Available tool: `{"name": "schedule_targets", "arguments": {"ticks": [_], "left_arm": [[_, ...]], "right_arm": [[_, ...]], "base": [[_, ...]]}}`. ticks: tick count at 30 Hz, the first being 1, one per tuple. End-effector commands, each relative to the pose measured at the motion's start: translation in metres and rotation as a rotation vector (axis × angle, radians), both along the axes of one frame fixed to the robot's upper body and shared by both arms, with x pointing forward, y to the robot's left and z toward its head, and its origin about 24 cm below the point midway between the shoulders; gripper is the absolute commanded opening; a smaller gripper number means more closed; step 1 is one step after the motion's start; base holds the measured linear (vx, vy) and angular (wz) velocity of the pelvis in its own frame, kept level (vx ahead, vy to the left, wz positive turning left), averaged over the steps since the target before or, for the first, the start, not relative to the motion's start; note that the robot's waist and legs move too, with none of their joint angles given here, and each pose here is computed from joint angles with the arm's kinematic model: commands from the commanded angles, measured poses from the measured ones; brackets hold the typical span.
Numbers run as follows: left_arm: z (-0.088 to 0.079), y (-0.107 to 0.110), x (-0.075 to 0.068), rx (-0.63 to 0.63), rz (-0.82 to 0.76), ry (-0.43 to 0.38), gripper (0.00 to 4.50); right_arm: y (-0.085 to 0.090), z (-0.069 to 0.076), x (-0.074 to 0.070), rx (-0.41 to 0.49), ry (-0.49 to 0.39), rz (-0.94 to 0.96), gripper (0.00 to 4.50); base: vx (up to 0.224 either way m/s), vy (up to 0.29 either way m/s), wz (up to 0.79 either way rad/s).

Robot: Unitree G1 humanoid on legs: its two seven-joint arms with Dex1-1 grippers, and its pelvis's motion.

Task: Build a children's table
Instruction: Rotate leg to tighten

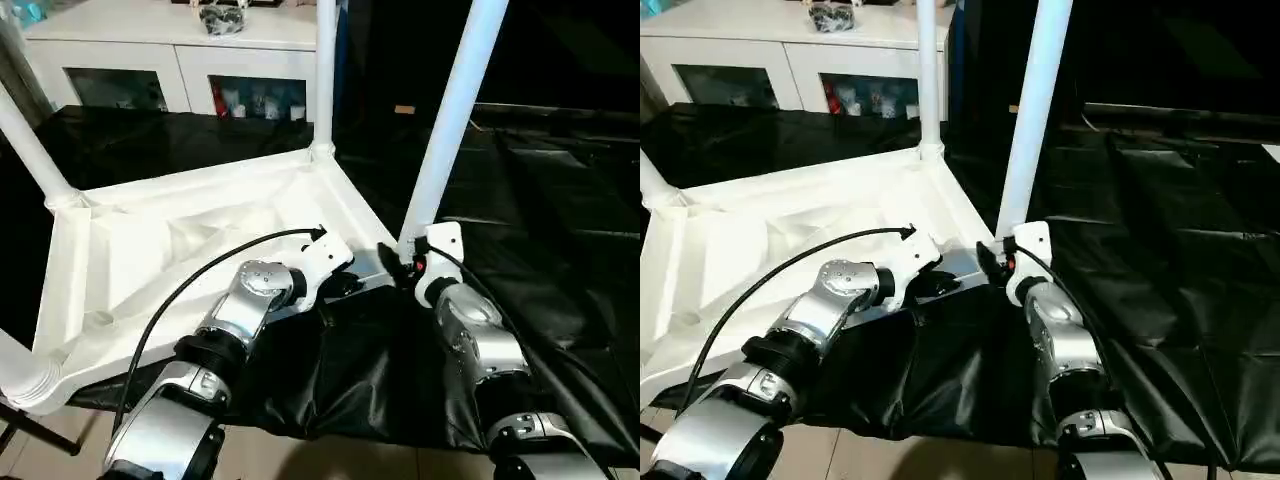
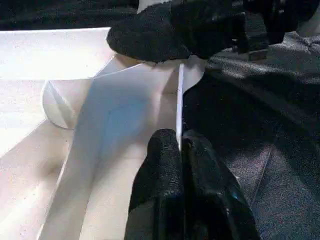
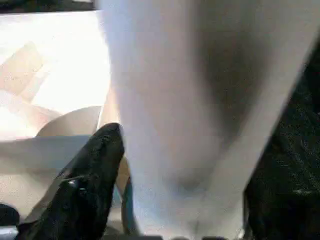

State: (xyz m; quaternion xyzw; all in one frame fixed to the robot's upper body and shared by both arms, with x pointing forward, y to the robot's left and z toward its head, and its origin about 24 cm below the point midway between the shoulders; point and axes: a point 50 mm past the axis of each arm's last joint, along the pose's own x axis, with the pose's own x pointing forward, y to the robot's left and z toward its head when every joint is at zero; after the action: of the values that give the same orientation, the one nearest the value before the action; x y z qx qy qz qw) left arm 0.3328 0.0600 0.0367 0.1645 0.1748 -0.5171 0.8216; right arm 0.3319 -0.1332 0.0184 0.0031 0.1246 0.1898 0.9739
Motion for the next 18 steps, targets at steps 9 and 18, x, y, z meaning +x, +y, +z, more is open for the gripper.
{"name": "schedule_targets", "arguments": {"ticks": [9, 18], "left_arm": [[0.012, -0.013, -0.014, -0.116, -0.235, 0.003, 0.0], [0.016, 0.018, -0.016, -0.104, -0.352, 0.065, 0.0]], "right_arm": [[0.033, -0.004, -0.027, -0.011, 0.042, 0.56, 3.59], [0.005, 0.008, -0.054, 0.044, 0.06, 0.847, 3.59]], "base": [[0.0, 0.0, 0.0], [0.0, 0.0, 0.0]]}}
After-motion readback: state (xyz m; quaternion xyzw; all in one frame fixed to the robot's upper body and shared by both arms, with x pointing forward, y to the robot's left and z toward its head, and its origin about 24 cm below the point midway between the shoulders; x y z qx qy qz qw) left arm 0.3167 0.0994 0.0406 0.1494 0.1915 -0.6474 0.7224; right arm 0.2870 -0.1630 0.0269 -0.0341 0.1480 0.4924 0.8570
